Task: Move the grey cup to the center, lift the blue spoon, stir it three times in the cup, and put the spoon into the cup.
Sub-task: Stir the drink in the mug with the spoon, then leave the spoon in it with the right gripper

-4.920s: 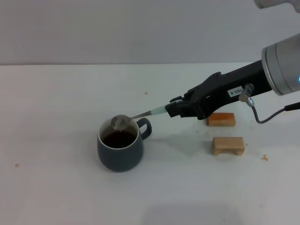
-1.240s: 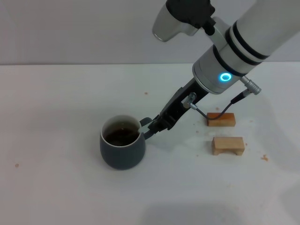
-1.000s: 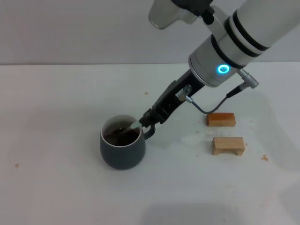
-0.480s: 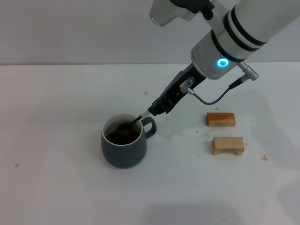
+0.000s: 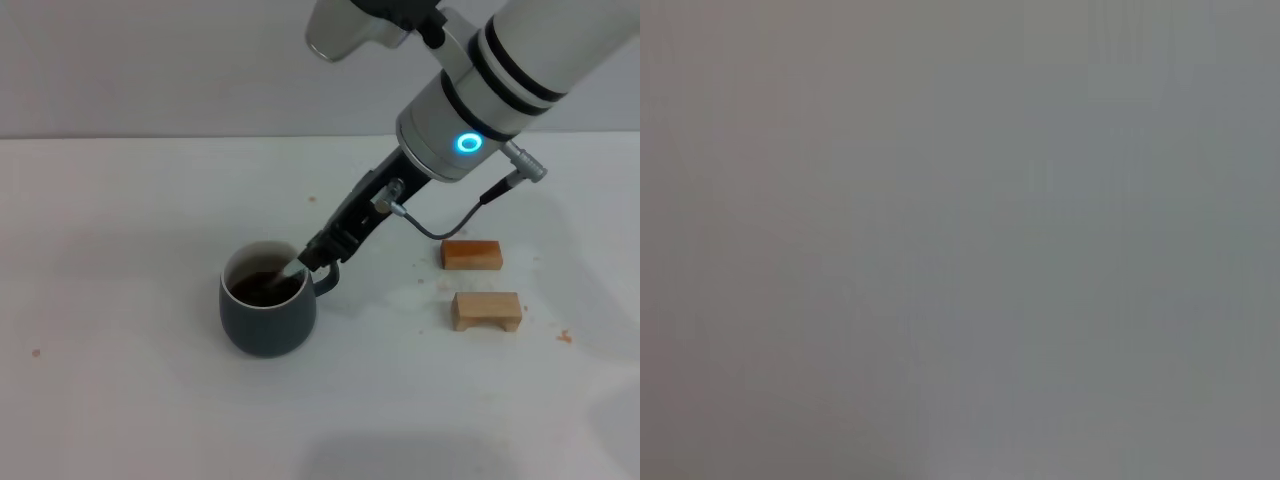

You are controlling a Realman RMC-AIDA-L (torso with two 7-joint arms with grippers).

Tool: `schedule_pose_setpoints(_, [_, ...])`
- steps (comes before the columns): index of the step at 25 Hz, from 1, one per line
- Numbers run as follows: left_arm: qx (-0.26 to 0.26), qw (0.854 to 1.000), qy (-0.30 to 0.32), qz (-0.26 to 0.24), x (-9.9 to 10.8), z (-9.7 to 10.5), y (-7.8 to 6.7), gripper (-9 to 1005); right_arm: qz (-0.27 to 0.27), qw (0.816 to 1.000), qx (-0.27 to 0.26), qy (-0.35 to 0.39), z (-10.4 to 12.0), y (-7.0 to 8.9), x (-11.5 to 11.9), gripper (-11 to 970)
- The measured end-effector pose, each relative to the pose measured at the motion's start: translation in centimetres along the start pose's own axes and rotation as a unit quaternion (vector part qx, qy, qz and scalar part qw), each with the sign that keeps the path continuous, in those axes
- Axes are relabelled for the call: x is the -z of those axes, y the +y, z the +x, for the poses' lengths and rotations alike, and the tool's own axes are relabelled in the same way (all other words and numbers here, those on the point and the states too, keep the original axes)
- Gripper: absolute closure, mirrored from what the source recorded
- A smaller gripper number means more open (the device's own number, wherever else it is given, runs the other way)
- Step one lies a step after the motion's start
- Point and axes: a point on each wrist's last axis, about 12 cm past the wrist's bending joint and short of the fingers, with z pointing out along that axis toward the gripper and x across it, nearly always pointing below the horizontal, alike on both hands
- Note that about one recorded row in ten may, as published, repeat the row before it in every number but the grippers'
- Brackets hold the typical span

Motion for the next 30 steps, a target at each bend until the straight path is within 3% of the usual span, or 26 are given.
schedule_pose_setpoints(13, [-0.001, 1.000, -0.006, 0.002, 0.0, -0.2, 0.1, 999, 0.036, 0.999, -0.005, -0.012, -0.5, -0.9, 0.0, 737])
schedule_pose_setpoints(22, [-0.003, 1.000, -0.005, 0.002, -0.1, -0.2, 0.1, 999, 0.013, 1.000, -0.004, 0.009, 0.2, -0.2, -0.3, 728])
schedule_pose_setpoints(30, [-0.003, 1.000, -0.005, 0.001, 0.0, -0.2, 0.2, 999, 0.006, 1.000, 0.001, -0.023, -0.5, 0.0, -0.8, 721])
